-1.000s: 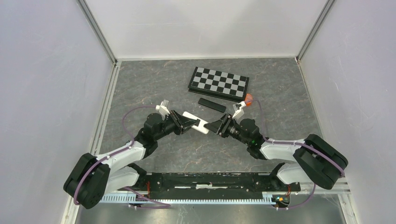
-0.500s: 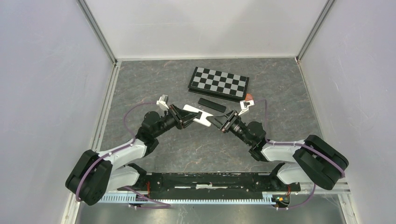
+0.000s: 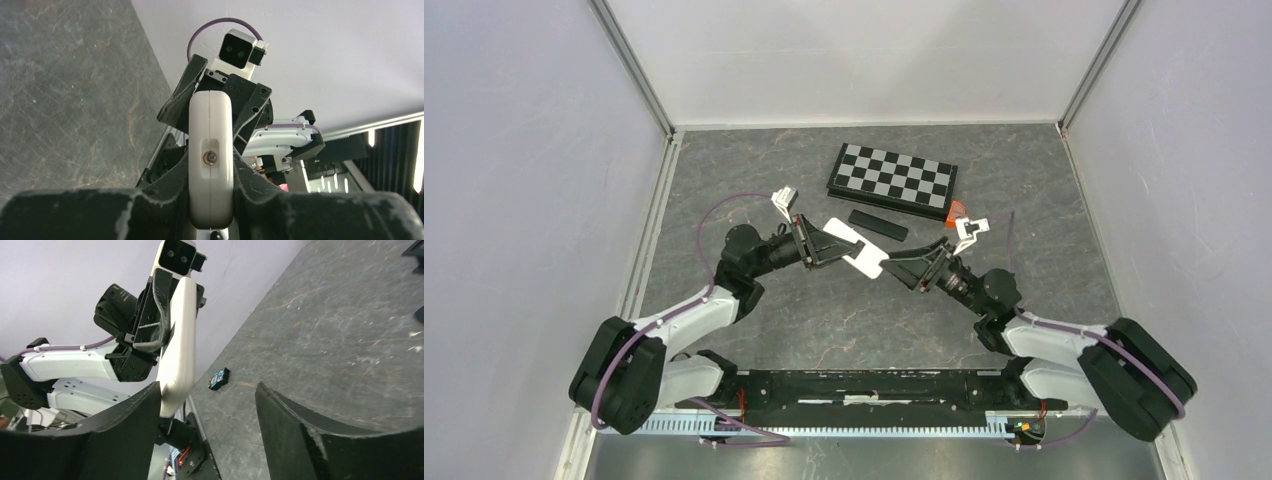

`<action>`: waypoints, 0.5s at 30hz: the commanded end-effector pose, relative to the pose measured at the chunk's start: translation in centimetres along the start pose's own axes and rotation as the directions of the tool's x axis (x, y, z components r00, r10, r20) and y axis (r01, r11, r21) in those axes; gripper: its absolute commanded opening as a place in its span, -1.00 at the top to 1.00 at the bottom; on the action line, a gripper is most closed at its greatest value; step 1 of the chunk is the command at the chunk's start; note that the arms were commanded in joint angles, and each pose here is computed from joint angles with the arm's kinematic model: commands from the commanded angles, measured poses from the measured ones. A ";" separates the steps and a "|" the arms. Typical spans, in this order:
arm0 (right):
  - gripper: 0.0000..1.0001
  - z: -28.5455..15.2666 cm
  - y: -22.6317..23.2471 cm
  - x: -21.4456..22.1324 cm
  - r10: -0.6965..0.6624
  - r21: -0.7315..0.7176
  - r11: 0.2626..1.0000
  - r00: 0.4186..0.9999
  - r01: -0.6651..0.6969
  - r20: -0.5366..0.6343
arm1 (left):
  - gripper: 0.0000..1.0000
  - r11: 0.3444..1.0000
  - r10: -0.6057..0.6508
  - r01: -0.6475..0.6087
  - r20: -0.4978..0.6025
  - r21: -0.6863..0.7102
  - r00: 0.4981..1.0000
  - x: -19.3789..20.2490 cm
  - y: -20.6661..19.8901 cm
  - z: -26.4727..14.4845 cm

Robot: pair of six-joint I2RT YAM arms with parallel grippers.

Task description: Load the batteries into the remote control

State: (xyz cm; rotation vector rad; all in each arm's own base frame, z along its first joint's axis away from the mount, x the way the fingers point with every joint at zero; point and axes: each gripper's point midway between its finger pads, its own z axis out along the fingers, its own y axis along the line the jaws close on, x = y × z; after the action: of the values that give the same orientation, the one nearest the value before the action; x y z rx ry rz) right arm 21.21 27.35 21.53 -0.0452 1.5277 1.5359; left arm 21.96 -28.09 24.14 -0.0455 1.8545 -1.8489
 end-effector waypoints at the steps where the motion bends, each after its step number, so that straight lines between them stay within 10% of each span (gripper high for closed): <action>1: -0.62 -1.5 0.2 0.3 -0.184 -0.041 0.983 0.981 0.181 -0.067 | 0.96 0.968 0.186 -0.177 -0.035 0.178 0.982 -0.9 -4.6 -0.8; 15: -0.81 -0.3 4.6 -0.4 -0.331 -0.227 0.927 0.935 0.298 -0.126 | 0.96 0.932 0.292 -0.259 -0.100 0.251 0.951 -0.3 -5.8 -1.0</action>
State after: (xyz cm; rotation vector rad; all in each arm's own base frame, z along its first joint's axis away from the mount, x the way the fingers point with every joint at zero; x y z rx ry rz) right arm 19.07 27.21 23.00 -0.4473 1.4791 1.4013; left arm 20.38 -27.38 27.23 0.2456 1.7429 -1.9231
